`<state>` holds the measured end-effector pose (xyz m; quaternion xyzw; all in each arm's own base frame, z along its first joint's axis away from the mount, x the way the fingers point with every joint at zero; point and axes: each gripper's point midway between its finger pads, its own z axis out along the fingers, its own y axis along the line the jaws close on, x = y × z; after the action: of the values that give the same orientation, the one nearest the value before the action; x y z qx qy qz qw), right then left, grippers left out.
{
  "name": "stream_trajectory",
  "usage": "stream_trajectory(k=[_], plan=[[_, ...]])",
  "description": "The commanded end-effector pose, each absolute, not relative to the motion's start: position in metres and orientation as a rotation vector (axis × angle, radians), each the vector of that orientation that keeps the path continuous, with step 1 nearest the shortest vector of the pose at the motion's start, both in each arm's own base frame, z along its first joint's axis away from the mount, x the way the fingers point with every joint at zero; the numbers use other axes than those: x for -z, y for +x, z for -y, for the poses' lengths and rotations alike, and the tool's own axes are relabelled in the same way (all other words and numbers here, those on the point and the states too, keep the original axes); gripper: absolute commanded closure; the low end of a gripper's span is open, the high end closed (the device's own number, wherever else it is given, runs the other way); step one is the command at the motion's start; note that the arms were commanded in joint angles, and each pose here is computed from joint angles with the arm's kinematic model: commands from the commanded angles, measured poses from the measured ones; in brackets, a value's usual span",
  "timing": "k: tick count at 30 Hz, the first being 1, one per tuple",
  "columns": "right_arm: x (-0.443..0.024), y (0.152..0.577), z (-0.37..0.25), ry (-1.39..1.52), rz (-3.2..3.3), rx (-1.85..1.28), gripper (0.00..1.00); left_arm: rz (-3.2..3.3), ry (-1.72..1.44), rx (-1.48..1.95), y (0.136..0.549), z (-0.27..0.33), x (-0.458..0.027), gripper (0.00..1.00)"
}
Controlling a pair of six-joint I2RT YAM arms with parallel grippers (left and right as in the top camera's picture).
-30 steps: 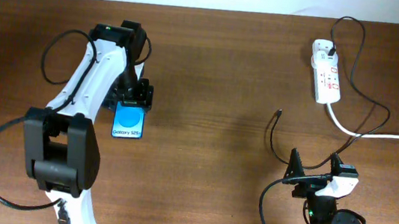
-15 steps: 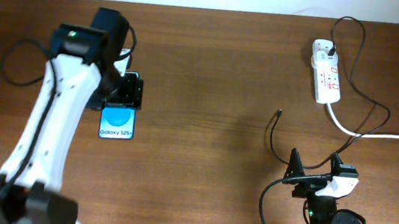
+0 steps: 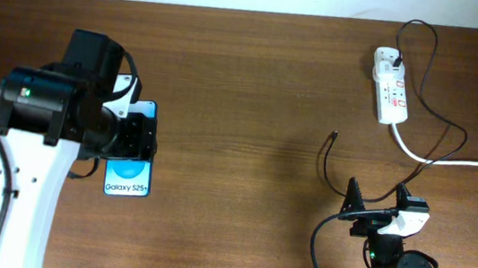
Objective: Plug charger to phone and switch on socket
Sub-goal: 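Lift the phone with the left gripper and tilt it upright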
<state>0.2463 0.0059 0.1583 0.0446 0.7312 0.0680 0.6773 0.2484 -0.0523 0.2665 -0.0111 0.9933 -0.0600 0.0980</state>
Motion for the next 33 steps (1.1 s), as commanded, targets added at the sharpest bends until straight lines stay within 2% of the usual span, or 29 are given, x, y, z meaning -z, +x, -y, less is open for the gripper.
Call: stream_trajectory(k=[1, 16, 33], plan=[[-0.156, 0.246, -0.006, 0.099, -1.646, -0.154, 0.02, -2.904, -0.029, 0.272, 0.246, 0.062, -0.277, 0.66], [-0.156, 0.246, -0.006, 0.099, -1.646, -0.154, 0.02, -2.933, -0.014, 0.601, 0.256, 0.102, -0.236, 0.63], [-0.156, 0.246, -0.006, 0.099, -1.646, -0.154, 0.02, -3.128, -0.281, 0.879, 0.272, 0.133, -0.155, 0.61]])
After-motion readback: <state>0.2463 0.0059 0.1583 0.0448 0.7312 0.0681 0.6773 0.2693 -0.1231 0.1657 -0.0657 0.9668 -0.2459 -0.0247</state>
